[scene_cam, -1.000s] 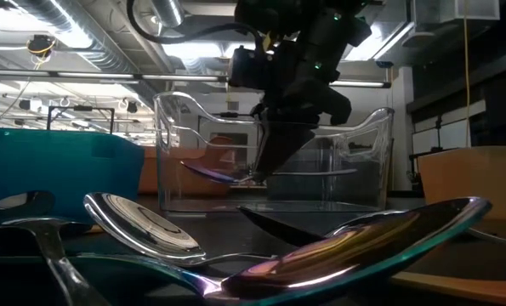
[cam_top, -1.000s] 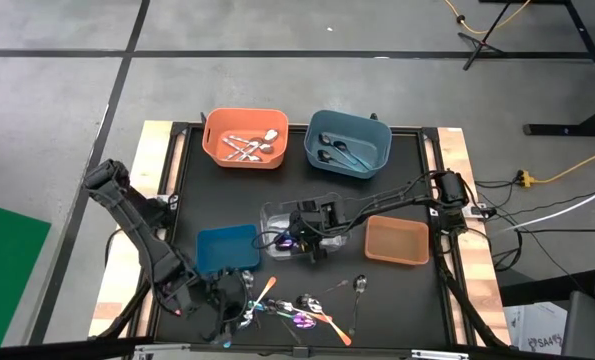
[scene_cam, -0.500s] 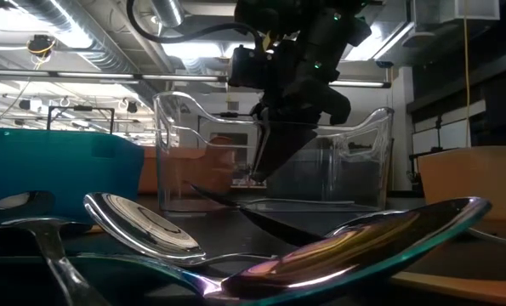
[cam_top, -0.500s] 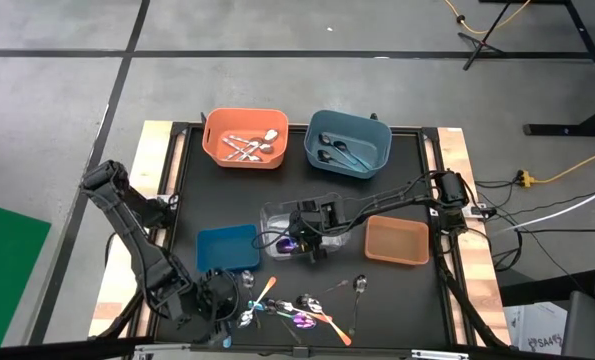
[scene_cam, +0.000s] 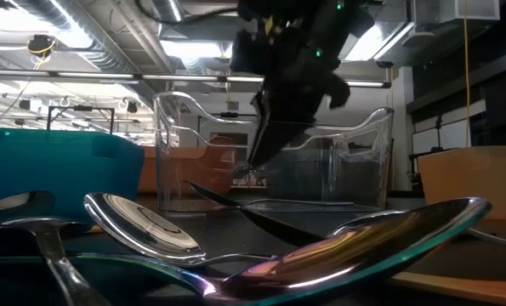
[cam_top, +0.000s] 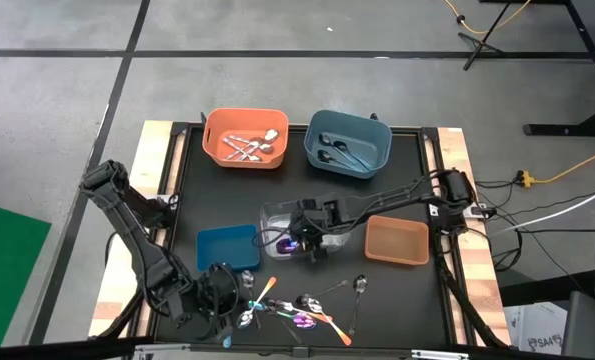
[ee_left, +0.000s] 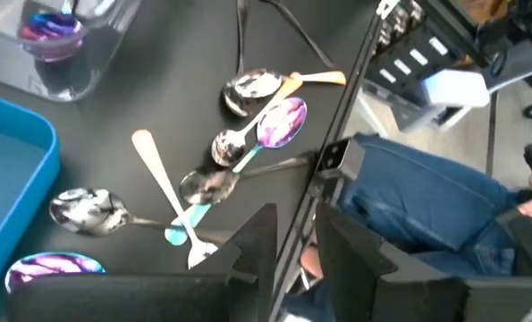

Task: Sort silverware by color (type)
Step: Put the orange spoon into the blue bin

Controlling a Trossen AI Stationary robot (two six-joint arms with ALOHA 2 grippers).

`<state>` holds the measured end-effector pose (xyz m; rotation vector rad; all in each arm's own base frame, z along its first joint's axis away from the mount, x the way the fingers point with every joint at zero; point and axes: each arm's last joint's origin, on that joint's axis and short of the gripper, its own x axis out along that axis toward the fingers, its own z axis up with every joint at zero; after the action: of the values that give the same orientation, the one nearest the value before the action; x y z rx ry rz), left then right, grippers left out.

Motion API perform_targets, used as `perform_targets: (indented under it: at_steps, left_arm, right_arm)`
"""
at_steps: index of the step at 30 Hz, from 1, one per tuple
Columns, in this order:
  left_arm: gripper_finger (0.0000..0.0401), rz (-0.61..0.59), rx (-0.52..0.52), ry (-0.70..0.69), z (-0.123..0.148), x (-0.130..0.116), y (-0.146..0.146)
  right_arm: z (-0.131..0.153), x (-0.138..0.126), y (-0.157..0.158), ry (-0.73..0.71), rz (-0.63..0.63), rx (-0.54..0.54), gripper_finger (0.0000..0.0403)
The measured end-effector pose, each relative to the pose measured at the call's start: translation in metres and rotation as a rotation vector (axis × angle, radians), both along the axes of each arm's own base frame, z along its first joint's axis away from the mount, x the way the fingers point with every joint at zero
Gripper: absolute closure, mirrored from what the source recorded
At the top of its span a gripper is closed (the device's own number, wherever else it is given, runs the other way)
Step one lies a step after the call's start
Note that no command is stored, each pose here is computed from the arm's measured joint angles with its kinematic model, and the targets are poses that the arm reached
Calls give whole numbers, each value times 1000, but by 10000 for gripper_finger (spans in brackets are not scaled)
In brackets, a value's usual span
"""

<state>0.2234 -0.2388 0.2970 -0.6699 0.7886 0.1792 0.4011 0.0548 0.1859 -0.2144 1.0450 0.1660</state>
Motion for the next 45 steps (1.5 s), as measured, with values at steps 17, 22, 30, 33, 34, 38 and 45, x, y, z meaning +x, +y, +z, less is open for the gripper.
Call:
perform_targets:
  at_steps: [17,22,30,33,34,38,45]
  left_arm:
    - [328,-26,-46,-143,12,30,11]
    - [338,-58,-76,-144,4,46,9]
    - [344,-105,-138,-36,-28,68,0]
    - [344,-119,-138,5,-40,71,-3]
    - [344,-123,-135,17,-44,72,-5]
    - [344,-143,-127,71,-60,76,-10]
    - [344,-140,-92,120,-82,82,-14]
  right_arm:
    - [89,-43,1,-144,11,6,331]
    - [109,-66,20,-157,34,-59,331]
    - [133,-101,46,-178,76,-85,331]
    - [136,-106,54,-184,88,-69,331]
    - [136,-107,57,-185,96,-68,331]
    - [136,-110,65,-187,124,-64,331]
    - [136,-112,70,-184,138,-63,331]
